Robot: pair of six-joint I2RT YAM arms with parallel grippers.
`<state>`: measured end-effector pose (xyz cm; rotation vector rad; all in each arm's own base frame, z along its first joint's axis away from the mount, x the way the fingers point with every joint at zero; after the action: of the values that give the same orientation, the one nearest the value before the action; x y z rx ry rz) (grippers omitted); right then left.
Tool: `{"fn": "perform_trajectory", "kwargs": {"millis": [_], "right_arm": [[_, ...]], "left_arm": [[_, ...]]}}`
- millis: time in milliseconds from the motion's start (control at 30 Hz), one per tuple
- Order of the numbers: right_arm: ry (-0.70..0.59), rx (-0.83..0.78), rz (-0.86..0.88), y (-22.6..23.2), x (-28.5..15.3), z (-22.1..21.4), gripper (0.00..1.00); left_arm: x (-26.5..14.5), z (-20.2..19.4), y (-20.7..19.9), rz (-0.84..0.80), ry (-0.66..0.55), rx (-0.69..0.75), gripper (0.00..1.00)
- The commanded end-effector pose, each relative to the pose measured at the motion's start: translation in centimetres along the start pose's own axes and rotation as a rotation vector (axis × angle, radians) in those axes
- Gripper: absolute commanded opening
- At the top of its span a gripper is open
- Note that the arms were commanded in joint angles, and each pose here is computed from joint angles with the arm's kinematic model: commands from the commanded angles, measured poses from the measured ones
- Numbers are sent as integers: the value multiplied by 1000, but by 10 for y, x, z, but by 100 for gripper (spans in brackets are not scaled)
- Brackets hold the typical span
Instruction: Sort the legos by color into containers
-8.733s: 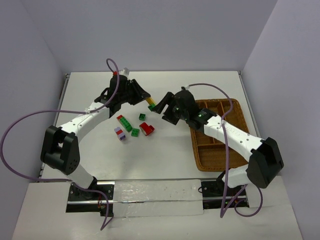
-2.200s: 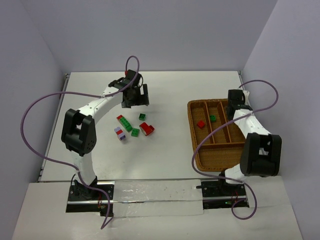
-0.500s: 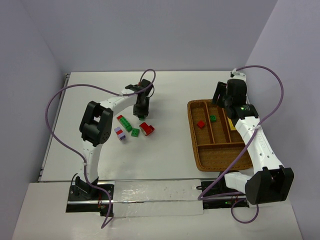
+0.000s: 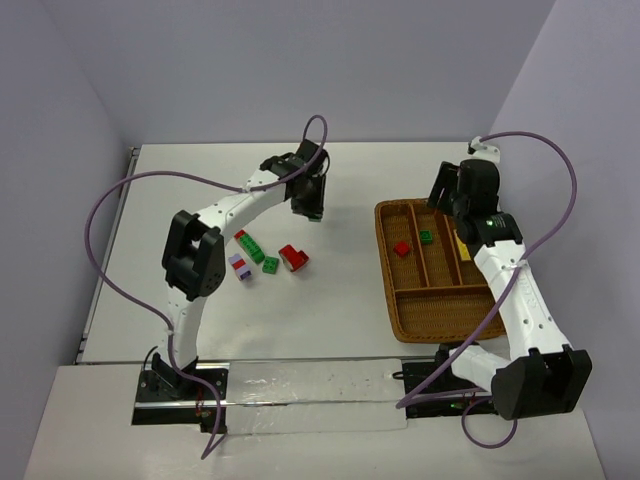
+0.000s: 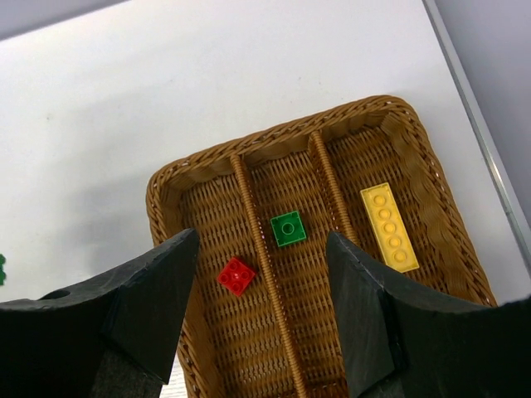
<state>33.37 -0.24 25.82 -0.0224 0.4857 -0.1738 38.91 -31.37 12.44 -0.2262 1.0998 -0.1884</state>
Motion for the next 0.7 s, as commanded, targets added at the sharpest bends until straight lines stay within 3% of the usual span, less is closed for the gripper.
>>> {"fn": "perform_trajectory", "kwargs": {"millis": [0, 300, 667], "right_arm": [[-115, 66, -47, -10, -18, 25, 70], [-213, 192, -141, -28, -45, 41, 70], [-313, 241, -123, -33, -70, 51, 70]], "left_arm": [[-62, 18, -86, -341, -52, -39, 0], [-82, -1, -182, -754, 87, -151, 0], [-73, -40, -266, -1009, 273, -167, 0]]}}
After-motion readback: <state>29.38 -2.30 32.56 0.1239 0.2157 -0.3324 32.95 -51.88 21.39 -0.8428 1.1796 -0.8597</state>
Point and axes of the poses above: each gripper's point midway between its finger pads, its own x axis out along the fingers, its own y axis along the line the jaws close on, z = x × y, the point moved 2 cm from there along -x, back along the fingers, and after that the axes turned 12 degrees about -x, right-handed, at the moved point
